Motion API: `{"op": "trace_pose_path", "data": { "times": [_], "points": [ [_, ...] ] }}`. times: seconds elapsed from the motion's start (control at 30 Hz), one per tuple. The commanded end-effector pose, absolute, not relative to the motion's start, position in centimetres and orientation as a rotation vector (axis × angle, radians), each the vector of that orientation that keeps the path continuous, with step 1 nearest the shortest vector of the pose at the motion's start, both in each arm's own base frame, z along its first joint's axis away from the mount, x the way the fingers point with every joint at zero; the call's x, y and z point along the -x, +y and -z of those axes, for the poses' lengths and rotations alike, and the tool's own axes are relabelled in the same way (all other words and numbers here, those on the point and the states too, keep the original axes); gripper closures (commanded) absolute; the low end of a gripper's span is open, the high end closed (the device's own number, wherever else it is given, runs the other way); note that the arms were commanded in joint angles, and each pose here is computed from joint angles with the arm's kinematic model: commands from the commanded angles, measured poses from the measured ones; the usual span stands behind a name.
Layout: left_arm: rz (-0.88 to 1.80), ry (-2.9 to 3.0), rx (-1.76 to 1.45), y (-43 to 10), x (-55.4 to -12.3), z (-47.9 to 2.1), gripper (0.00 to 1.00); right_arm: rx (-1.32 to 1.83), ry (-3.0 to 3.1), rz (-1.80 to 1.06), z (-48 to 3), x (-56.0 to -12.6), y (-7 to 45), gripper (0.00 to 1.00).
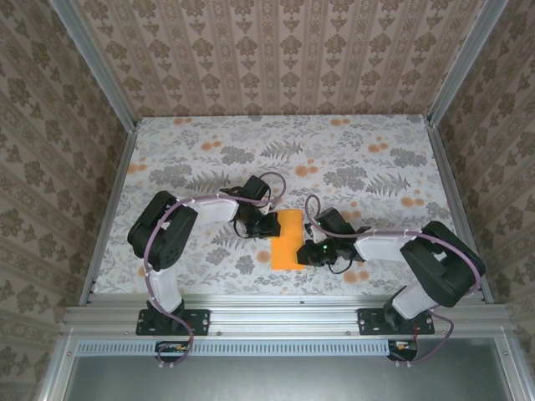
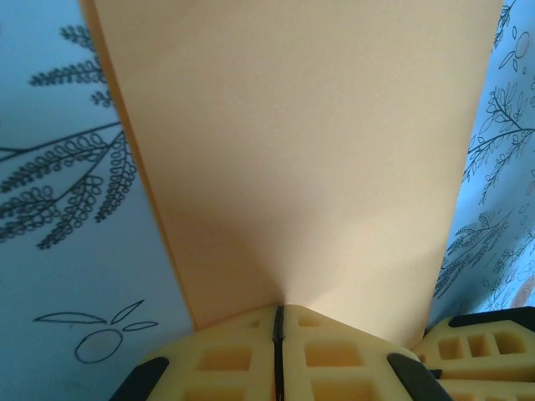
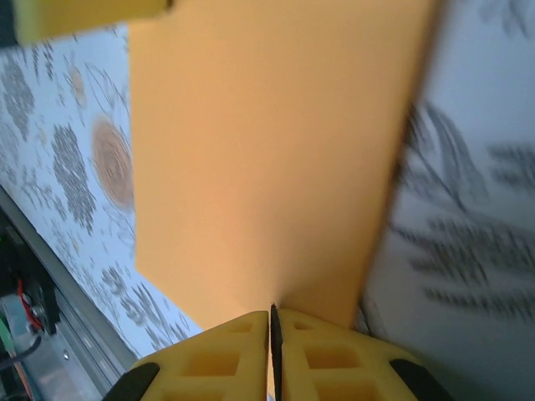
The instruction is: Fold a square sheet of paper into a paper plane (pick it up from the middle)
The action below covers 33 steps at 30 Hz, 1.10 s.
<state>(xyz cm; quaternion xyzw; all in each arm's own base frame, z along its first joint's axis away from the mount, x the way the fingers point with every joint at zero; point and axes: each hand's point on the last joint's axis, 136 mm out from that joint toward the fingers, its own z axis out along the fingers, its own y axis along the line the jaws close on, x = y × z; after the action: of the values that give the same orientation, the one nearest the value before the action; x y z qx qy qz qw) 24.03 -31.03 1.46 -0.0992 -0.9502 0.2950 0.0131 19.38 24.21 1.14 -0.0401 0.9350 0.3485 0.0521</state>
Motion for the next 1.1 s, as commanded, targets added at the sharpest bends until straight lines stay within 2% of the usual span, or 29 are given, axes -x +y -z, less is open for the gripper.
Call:
{"op": "trace_pose_path", "data": {
  "times": [0.0,0.17,0.33,0.43,0.73,0.9,1.07],
  "points": [
    [-0.533,-2.916,0.247,-26.3,-20.8,4.0,0.91,0.094,3.030,-0.877,1.1,-15.3,20.6,0.86],
    [-0.522,-2.929,0.249,-26.4,-21.2,3.4,0.91,0.082,2.923,-0.943,-2.0,-16.2,21.0,0.85],
    [-0.536,-2.937,0.258,-27.0,-21.5,2.9,0.91,0.124,2.758,-1.051,-7.3,-19.7,23.2,0.85],
    [-0.538,-2.938,0.270,-27.3,-21.6,2.7,0.90,0.140,2.711,-1.109,-8.4,-21.7,24.8,0.82],
    [-0.549,-2.946,0.264,-27.5,-21.5,2.4,0.90,0.187,2.807,-1.119,-3.7,-24.8,27.7,0.81],
    [-0.548,-2.941,0.264,-27.5,-21.4,2.5,0.90,0.171,2.892,-1.058,-0.8,-23.6,26.1,0.81],
    [-0.543,-2.936,0.261,-27.3,-21.4,2.8,0.90,0.154,2.967,-0.968,-0.2,-21.1,23.4,0.81]
  ]
}}
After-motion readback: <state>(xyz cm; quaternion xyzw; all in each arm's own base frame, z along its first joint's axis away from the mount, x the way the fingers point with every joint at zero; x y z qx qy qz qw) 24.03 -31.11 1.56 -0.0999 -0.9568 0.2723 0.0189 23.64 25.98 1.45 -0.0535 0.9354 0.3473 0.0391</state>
